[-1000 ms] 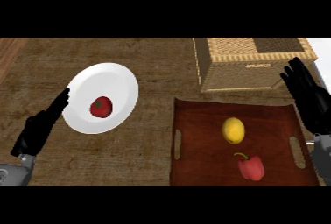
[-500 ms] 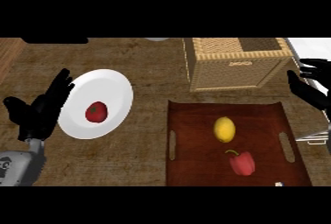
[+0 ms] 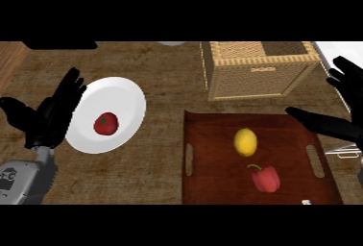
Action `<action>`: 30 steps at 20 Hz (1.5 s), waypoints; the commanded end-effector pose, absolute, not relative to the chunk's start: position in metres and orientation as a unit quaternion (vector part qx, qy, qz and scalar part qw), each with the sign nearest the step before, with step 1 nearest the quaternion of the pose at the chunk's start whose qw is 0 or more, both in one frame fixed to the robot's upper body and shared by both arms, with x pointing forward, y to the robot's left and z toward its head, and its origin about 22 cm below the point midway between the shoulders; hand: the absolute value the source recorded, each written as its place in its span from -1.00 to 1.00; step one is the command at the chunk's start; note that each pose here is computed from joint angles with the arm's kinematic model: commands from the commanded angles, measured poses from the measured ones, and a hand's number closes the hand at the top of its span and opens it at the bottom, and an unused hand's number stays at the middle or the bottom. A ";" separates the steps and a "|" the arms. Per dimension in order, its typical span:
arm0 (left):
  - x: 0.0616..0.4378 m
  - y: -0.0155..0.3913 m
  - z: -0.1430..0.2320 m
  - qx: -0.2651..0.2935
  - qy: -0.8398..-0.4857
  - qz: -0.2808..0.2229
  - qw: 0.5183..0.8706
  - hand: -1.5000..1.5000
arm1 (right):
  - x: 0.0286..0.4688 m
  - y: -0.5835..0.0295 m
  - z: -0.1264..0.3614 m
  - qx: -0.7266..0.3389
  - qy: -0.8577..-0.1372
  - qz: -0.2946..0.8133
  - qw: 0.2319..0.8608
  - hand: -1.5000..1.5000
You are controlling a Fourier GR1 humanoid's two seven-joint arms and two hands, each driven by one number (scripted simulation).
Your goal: Pick the lemon from the tray and place it in the tiered shelf
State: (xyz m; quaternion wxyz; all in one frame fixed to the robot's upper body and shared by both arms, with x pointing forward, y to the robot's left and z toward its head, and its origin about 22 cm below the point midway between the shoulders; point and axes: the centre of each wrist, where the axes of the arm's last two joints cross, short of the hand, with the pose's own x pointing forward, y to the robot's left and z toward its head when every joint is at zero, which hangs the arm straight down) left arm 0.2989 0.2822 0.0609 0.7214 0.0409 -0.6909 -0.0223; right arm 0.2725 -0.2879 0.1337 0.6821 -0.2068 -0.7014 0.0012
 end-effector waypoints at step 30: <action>0.303 0.278 0.065 0.033 -0.690 -0.030 0.723 0.00 | 0.329 -0.124 0.121 -0.455 -0.210 0.452 0.738 -1.00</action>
